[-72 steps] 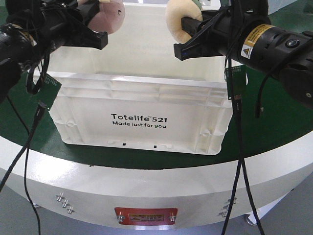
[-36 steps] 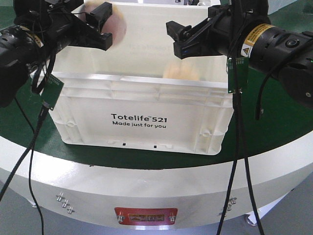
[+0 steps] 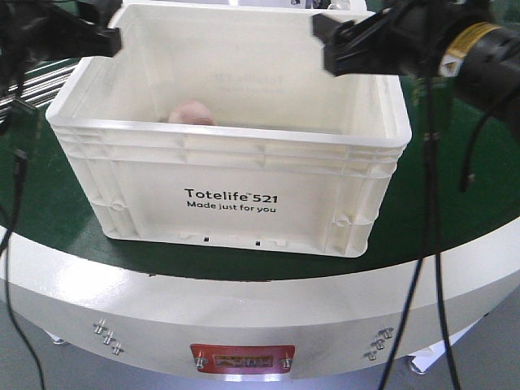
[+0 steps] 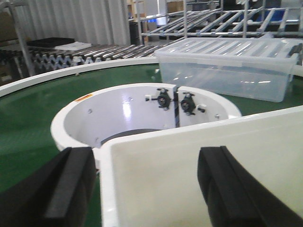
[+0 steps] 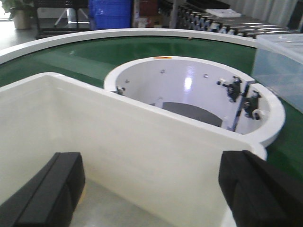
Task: Place moving items into box and shelve
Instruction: 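Move both grippers to the tote's side rims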
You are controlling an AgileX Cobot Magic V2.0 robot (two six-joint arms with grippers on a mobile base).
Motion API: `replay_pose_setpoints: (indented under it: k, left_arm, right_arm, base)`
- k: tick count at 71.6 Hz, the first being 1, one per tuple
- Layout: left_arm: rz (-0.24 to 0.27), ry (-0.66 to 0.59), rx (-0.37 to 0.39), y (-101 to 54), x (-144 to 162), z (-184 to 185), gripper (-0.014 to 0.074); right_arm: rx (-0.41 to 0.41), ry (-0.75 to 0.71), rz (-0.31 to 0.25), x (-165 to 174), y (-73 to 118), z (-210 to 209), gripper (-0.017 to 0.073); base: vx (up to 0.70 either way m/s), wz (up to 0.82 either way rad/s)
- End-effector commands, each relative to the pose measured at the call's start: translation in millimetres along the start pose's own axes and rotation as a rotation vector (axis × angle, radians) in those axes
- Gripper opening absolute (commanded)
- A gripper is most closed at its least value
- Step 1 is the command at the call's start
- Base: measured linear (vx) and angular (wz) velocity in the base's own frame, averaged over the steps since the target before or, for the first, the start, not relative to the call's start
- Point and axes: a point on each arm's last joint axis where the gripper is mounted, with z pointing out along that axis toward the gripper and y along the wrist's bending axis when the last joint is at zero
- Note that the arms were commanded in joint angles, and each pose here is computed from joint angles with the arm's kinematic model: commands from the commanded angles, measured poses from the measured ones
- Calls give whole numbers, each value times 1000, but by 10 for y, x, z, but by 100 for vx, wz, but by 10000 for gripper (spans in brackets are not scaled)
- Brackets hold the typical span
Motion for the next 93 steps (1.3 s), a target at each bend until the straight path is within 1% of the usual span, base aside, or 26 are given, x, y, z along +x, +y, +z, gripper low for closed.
replay_pose_setpoints:
  k: [1, 8, 12, 14, 17, 27, 33, 39, 44, 46, 54, 62, 71, 85, 93]
  left_arm:
    - [11, -107, -41, 110, -282, -158, 576]
    - [7, -77, -71, 198, -279, -203, 576]
    - [-3, -63, -81, 226, -274, -219, 576]
    - [-6, -47, -85, 238, -265, -223, 576]
    - [-8, -17, -89, 250, -266, -224, 573]
    - [-13, 124, -93, 281, -363, -142, 557]
    - [-18, 174, -97, 309, -460, -42, 543]
    - [-23, 205, -98, 328, -568, 81, 536]
    - [-44, 220, -93, 335, -640, 171, 536]
    - [-60, 230, -92, 338, -667, 211, 536]
    - [-96, 271, -96, 354, -712, 342, 536]
    - [-119, 320, -99, 365, -681, 475, 536]
    - [-159, 386, -106, 371, -585, 578, 536]
    - [-163, 479, -107, 370, -425, 654, 536]
    - [-164, 505, -108, 371, -372, 682, 536]
  right_arm:
    - [38, -130, 11, -282, -141, -184, 587]
    - [81, -130, 16, -305, -251, -255, 578]
    - [90, -117, 54, -307, -265, -280, 579]
    - [100, -92, 95, -310, -276, -284, 579]
    - [118, -53, 137, -339, -298, -288, 579]
    - [188, 91, 153, -454, -375, -220, 579]
    - [216, 143, 171, -582, -415, -171, 579]
    - [228, 178, 185, -702, -439, -108, 579]
    - [212, 195, 194, -793, -437, -49, 579]
    - [205, 214, 196, -800, -433, -8, 579]
    - [158, 264, 207, -855, -403, 117, 579]
    - [127, 309, 230, -863, -383, 242, 579]
    - [122, 376, 245, -785, -378, 382, 578]
    - [131, 520, 259, -540, -374, 558, 578]
    - [141, 572, 272, -439, -375, 634, 578]
  base:
    - [0, 0]
    - [0, 0]
    - [0, 0]
    - [0, 0]
    - [0, 0]
    - [0, 0]
    - [0, 0]
    - [0, 0]
    - [0, 0]
    - [0, 0]
    - [0, 0]
    - [0, 0]
    - [0, 0]
    - [0, 0]
    - [0, 0]
